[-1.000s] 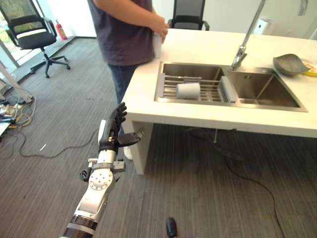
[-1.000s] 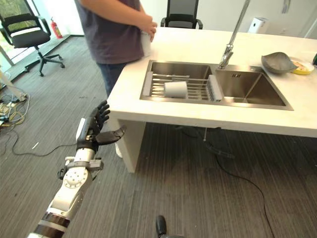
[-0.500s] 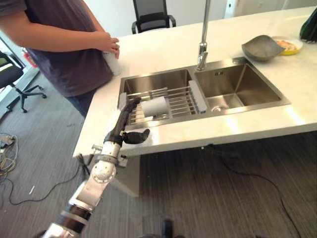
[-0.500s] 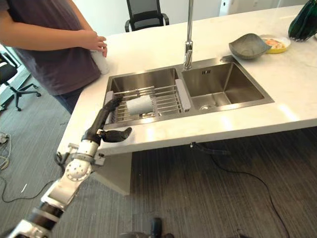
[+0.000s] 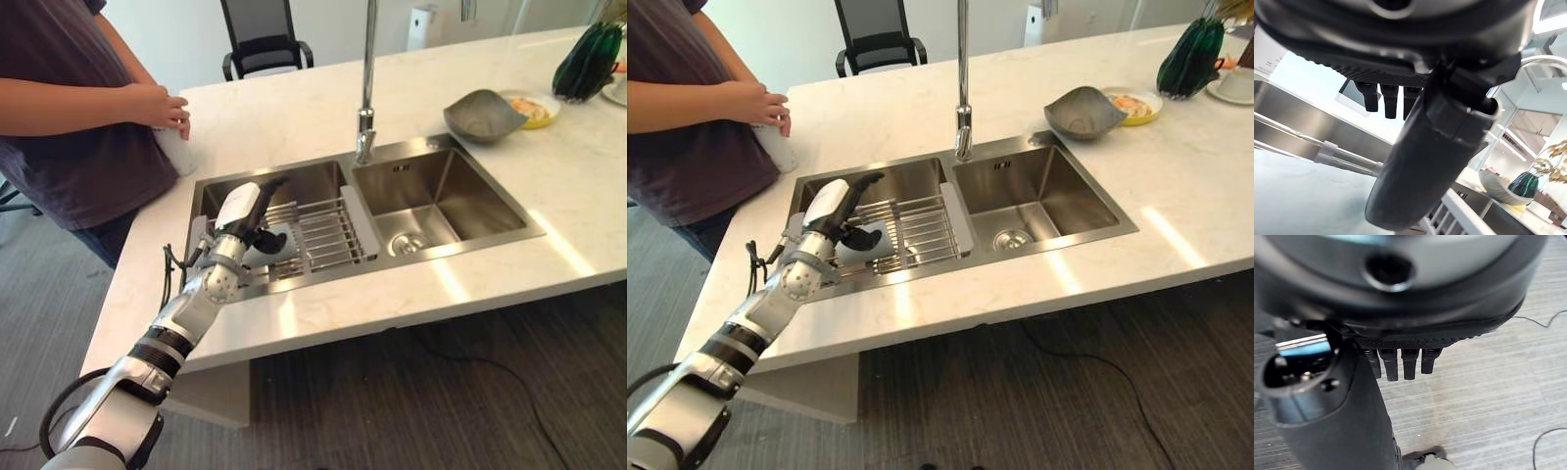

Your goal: Place the dishes in the dishwasher.

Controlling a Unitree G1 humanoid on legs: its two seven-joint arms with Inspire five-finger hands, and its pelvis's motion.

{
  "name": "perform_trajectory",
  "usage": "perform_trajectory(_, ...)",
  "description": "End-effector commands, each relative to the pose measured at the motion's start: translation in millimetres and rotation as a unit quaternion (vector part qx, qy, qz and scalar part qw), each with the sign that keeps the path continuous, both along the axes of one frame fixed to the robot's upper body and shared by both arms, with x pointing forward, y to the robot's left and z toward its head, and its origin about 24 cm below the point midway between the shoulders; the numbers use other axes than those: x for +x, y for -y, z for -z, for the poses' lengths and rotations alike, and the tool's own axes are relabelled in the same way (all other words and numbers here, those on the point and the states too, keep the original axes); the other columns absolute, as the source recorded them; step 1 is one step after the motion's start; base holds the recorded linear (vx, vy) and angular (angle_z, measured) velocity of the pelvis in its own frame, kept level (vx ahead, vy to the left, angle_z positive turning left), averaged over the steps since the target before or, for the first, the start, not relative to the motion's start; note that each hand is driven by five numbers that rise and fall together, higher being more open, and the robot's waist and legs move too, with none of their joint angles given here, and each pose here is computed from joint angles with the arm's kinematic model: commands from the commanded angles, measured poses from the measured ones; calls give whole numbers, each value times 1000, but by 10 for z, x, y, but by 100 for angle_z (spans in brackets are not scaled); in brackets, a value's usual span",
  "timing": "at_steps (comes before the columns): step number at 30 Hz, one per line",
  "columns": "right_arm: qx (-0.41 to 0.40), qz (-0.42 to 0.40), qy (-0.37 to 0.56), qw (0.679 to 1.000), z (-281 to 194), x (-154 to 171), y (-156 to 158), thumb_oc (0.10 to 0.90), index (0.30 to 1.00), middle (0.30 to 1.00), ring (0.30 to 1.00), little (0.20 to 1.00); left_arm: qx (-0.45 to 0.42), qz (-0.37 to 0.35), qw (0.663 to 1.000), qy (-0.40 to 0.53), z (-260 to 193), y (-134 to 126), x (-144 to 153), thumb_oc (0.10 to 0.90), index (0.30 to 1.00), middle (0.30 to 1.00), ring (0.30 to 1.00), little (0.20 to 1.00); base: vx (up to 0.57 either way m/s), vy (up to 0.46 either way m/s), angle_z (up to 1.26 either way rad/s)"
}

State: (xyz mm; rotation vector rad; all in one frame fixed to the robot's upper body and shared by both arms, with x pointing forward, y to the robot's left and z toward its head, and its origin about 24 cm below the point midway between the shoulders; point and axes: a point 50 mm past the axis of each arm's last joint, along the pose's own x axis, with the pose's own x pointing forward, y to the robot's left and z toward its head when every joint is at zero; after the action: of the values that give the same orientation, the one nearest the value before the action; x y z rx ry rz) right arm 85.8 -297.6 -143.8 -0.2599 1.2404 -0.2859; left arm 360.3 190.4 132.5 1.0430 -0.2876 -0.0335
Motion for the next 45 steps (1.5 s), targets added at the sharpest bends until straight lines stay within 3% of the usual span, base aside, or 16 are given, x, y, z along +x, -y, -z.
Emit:
perform_trajectory(1,-31,16,-46,998,-48,-341,240,800,900,900,900,900,23,9,995,97,-638,113,181,800,900,900,900,900,19,-4,3)
perform_trajectory(7,-21,21,-45,999,-35,-317,208,800,900,900,900,900,57,-7,997,48,-539,-53,202,800,900,900,900,900,-1,-1,1)
perform_trajectory(14,-23,-1,-76,997,-19,-368,193,800,900,900,900,900,37,-8,999,-12,-317,-63,219,800,900,900,900,900,-8,-4,-3)
perform_trajectory(26,-31,-14,-86,996,-41,-339,235,800,900,900,900,900,37,27,997,-59,-176,188,276,800,900,900,900,900,0,-1,0)
perform_trajectory(33,-33,-30,-77,996,-48,-254,223,800,900,900,900,900,51,27,995,-86,-92,202,308,800,900,900,900,900,0,0,0)
perform_trajectory(34,-32,-32,-79,996,-45,-257,219,800,900,900,900,900,54,24,994,-90,-78,188,310,516,474,474,474,474,0,0,0)
perform_trajectory(35,-31,-34,-79,996,-41,-260,210,800,900,900,900,900,55,20,994,-92,-62,174,311,400,300,300,300,300,0,0,0)
perform_trajectory(45,-30,-34,-106,993,1,-377,155,800,900,900,900,900,63,-18,993,-97,153,-71,200,400,300,300,300,300,0,-1,0)
